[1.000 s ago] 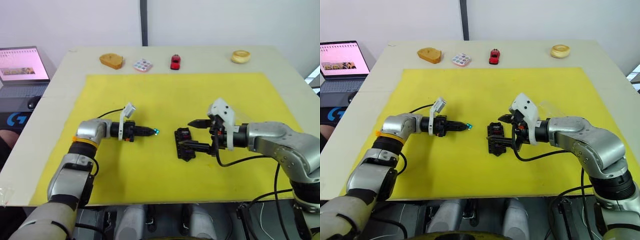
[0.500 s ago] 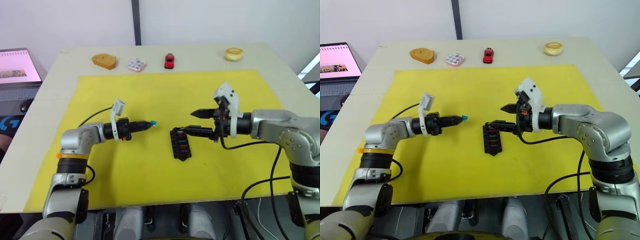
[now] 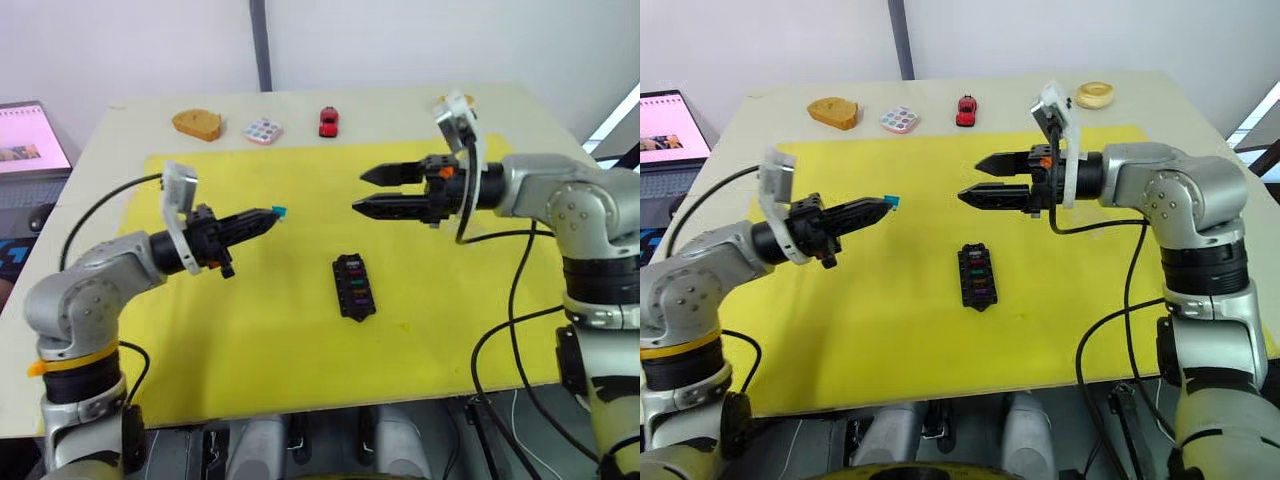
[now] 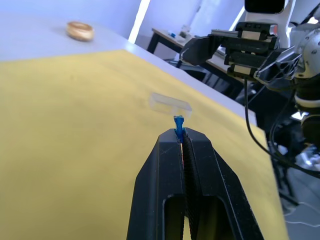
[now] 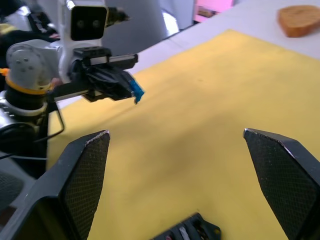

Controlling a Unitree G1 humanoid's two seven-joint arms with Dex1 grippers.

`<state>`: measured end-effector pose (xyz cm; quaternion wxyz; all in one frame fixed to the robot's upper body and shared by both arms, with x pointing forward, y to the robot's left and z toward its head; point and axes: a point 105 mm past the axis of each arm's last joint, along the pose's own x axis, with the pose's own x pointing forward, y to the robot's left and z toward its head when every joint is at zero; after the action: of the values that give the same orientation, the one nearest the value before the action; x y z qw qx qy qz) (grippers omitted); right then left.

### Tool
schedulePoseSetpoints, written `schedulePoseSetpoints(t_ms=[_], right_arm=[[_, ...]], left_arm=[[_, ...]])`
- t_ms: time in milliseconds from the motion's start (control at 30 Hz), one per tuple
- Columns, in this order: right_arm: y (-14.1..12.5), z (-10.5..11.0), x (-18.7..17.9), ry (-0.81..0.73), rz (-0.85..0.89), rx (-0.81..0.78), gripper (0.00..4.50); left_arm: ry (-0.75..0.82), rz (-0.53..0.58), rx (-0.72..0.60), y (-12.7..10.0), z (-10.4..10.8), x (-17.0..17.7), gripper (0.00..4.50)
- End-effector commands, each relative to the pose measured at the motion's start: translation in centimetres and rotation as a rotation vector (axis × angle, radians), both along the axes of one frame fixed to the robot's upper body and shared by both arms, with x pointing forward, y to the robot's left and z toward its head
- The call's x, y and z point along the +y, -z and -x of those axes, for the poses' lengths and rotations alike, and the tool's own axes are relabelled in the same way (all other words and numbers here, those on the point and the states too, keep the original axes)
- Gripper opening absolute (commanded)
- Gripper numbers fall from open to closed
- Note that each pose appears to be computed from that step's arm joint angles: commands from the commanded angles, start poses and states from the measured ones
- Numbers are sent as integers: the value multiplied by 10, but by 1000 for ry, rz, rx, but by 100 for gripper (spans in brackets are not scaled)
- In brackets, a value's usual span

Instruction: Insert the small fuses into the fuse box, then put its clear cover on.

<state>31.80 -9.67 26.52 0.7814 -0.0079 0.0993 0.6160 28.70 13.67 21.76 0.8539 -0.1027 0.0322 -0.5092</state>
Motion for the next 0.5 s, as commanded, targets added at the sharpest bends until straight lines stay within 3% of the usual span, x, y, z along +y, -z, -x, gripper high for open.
schedulePoseSetpoints(t_ms=[33,500], right_arm=[[-16,1,6,-65,-16,-45,450],[-27,5,23,-192,-38,-42,450]], left_arm=[[-21,-16,-58,-12,12,5,8],[15,-110,-80,-14,11,13,8]])
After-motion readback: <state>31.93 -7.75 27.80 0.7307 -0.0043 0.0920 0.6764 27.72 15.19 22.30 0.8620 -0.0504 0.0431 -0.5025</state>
